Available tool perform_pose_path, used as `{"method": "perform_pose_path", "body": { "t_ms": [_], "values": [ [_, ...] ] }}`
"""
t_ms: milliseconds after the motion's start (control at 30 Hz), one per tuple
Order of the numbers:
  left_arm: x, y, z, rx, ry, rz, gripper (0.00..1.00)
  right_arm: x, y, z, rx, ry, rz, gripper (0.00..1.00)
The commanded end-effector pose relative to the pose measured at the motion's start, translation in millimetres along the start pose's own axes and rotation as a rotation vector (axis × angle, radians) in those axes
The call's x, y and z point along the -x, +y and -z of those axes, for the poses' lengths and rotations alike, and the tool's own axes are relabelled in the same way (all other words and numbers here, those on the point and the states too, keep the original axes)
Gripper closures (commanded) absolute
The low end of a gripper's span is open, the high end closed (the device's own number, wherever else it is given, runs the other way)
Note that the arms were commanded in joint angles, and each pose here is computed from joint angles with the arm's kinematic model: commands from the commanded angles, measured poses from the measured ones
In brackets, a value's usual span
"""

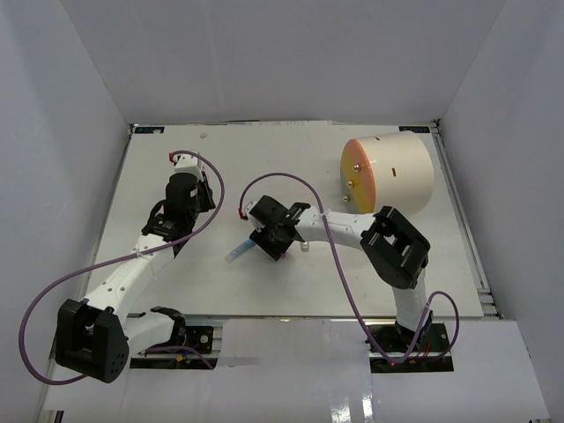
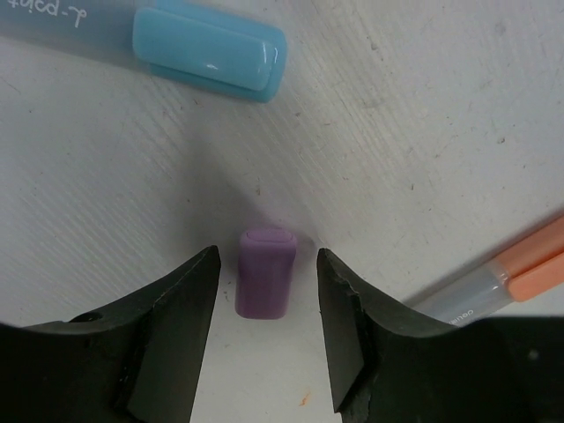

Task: Sort the stationery into containers
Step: Pick up the pen cap from the center of the board.

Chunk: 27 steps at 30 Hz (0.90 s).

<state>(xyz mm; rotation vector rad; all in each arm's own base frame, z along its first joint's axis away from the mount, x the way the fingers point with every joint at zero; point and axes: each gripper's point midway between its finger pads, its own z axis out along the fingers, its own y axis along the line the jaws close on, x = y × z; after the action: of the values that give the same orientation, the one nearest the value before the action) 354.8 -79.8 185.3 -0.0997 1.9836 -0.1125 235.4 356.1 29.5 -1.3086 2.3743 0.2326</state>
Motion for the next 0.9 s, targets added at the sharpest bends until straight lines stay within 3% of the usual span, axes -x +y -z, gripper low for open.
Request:
{"method": "perform_pose_path", "body": {
  "t_ms": [0, 200, 400, 433, 467, 600, 733, 867],
  "values": [
    [14.0, 3.1, 6.5, 0.007, -0.046, 0.014, 0.9, 12.3, 6.9, -0.2, 0.028, -0.016, 0.002, 0.46],
    [14.3, 3.0, 6.5, 0.007, -0.048, 0.015, 0.9, 7.4, 7.2, -7.0, 0.021, 0.006, -0.028, 0.49],
    [14.6, 2.4, 6.8, 0.004, -0.048, 0.017, 0.9, 4.0, 4.8, -4.4, 0.003, 0.009, -0.034, 0.59],
    [14.2, 2.0, 6.7, 0.001, -0.048, 0.015, 0.9, 4.5, 4.1, -3.1, 0.003, 0.006, -0.035, 0.72],
    [15.2, 1.5, 7.1, -0.002, -0.05, 0.016, 0.9, 6.0, 3.2, 0.1, -0.002, -0.001, -0.037, 0.77],
    [17.7, -1.2, 10.0, -0.022, -0.062, 0.015, 0.9, 11.4, 0.8, 11.8, -0.012, -0.027, -0.045, 0.83],
    [26.7, -11.8, 18.2, -0.092, -0.102, 0.01, 0.9, 26.3, -3.9, 36.5, -0.031, -0.085, -0.054, 0.88],
    [35.2, -36.1, 34.1, -0.252, -0.148, -0.014, 0.91, 63.6, -11.8, 91.6, -0.05, -0.245, -0.06, 0.92]
  ]
}}
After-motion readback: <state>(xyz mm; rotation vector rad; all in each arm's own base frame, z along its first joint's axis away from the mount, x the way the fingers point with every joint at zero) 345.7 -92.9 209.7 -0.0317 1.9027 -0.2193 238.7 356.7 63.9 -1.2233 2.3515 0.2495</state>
